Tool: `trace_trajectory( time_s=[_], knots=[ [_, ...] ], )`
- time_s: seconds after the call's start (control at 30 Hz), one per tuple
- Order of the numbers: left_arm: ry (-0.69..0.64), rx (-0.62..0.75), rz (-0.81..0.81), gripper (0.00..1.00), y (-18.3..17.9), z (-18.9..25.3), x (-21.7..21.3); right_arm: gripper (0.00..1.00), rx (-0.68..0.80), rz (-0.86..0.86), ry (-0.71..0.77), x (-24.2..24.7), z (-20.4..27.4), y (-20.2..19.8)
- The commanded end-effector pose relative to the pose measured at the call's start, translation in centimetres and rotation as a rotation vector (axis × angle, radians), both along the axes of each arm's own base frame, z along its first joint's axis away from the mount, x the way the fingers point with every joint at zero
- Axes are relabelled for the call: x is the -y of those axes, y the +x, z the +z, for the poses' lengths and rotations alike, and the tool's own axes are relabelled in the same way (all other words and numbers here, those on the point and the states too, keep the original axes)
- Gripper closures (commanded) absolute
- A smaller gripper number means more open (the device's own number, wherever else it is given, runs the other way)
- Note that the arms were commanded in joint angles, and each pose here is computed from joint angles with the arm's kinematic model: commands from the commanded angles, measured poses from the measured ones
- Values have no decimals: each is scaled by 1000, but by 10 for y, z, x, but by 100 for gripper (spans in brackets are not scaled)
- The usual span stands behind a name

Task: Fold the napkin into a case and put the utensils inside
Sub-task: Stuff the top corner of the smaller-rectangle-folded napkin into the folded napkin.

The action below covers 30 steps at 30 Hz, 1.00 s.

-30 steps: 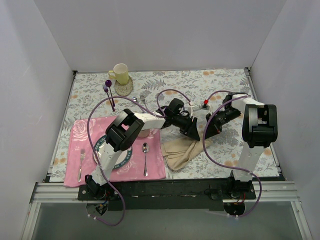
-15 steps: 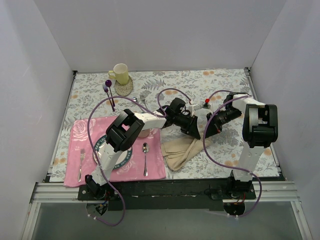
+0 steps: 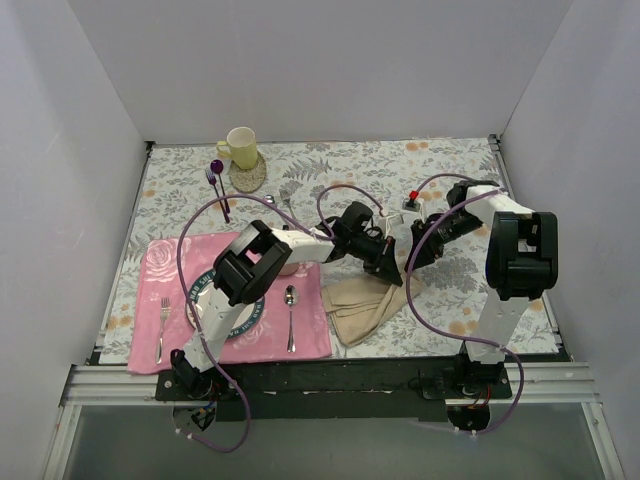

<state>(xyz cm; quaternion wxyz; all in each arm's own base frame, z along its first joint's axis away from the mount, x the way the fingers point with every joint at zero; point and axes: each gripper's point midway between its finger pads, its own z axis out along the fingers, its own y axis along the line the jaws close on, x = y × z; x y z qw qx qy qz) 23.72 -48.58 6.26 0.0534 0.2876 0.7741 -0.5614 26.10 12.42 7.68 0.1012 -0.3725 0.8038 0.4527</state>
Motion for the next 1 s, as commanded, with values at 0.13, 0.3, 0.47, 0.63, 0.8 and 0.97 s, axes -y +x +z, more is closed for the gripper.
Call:
trace_trajectory(
  time_s=[0.13,0.3,0.47,0.63,0.8,0.97],
  knots=[
    [-78,12,-5,100,-8,38,-1,32,103,30,-12,4,16,1],
    [-82,-4,11,100,-8,37,-6,39,142,59,-1,4,14,2],
    [-73,-18,21,100,-7,36,-6,68,176,51,1,3,16,6],
    [-63,-44,37,100,-4,31,-7,58,190,77,29,0,20,-3],
    [-74,-47,33,100,-5,32,-8,37,207,148,10,1,11,-17],
    [-79,-46,26,100,-6,32,-8,33,214,193,-15,0,-4,-24]
  ],
)
